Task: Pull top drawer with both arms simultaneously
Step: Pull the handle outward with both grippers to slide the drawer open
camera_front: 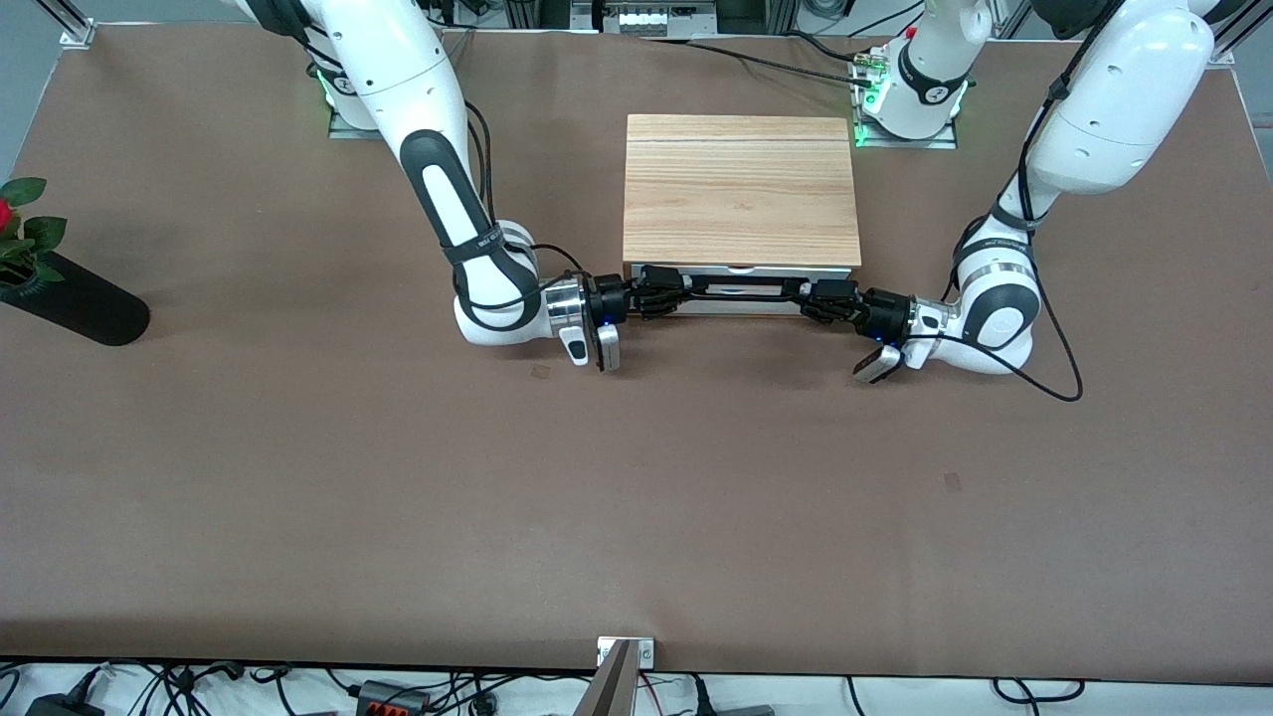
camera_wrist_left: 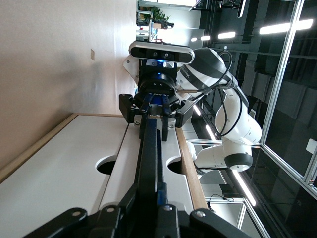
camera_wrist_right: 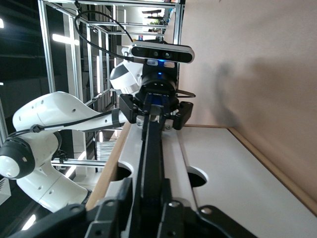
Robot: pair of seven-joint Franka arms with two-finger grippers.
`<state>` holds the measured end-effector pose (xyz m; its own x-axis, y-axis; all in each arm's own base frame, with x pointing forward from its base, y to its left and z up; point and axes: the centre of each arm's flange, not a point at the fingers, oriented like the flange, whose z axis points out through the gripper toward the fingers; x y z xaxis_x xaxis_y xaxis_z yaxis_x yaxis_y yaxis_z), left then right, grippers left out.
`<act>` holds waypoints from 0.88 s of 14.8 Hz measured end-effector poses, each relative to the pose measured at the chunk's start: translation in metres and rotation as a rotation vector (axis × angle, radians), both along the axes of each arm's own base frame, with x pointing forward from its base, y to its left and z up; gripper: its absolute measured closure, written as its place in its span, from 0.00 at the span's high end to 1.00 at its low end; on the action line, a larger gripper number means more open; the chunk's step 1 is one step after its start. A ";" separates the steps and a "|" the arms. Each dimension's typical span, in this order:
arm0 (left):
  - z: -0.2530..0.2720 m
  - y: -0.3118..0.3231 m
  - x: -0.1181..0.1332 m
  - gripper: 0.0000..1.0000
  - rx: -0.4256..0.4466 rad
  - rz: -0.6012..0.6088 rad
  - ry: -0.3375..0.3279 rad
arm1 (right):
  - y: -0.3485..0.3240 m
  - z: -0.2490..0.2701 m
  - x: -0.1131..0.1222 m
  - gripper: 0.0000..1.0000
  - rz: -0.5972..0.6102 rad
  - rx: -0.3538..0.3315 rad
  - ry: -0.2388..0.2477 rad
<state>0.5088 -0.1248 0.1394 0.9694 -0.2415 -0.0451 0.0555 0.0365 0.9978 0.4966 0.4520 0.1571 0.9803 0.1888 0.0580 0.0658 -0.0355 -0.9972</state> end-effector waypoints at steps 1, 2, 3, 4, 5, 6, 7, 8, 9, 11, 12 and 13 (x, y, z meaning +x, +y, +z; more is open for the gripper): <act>0.000 0.000 0.000 0.19 0.000 0.000 0.000 | -0.001 0.000 0.001 0.26 0.000 0.002 0.001; 0.000 0.000 0.000 0.19 0.000 0.000 0.000 | -0.002 -0.002 0.001 0.21 0.001 -0.002 0.001; 0.000 0.000 0.000 0.19 0.001 0.000 0.000 | -0.003 -0.002 0.001 0.21 0.001 -0.001 0.001; 0.000 0.000 0.001 0.19 0.000 0.000 -0.002 | -0.003 -0.002 0.001 0.18 0.001 -0.002 0.010; 0.001 0.000 0.001 0.19 0.000 0.000 -0.002 | -0.003 -0.002 0.001 0.18 0.001 -0.003 0.011; 0.001 0.000 0.001 0.19 0.000 0.000 -0.002 | -0.003 -0.002 0.001 0.18 0.001 -0.003 0.012; 0.001 0.000 0.001 0.19 0.000 0.000 -0.002 | -0.003 -0.002 0.001 0.18 0.001 -0.003 0.012; 0.001 0.000 0.001 0.19 0.000 0.000 -0.002 | -0.003 -0.002 0.001 0.18 0.001 -0.003 0.012; 0.001 0.000 0.001 0.19 0.000 0.000 -0.001 | -0.003 -0.002 0.001 0.18 0.001 -0.002 0.012; 0.001 0.000 0.001 0.19 0.000 -0.001 -0.001 | -0.003 -0.002 0.002 0.18 0.000 -0.002 0.012; 0.001 0.000 0.001 0.19 0.001 -0.001 0.001 | -0.003 -0.002 0.002 0.18 0.000 -0.002 0.012; 0.002 0.000 0.002 0.19 0.001 -0.001 0.001 | -0.003 -0.002 0.003 0.18 -0.001 -0.002 0.010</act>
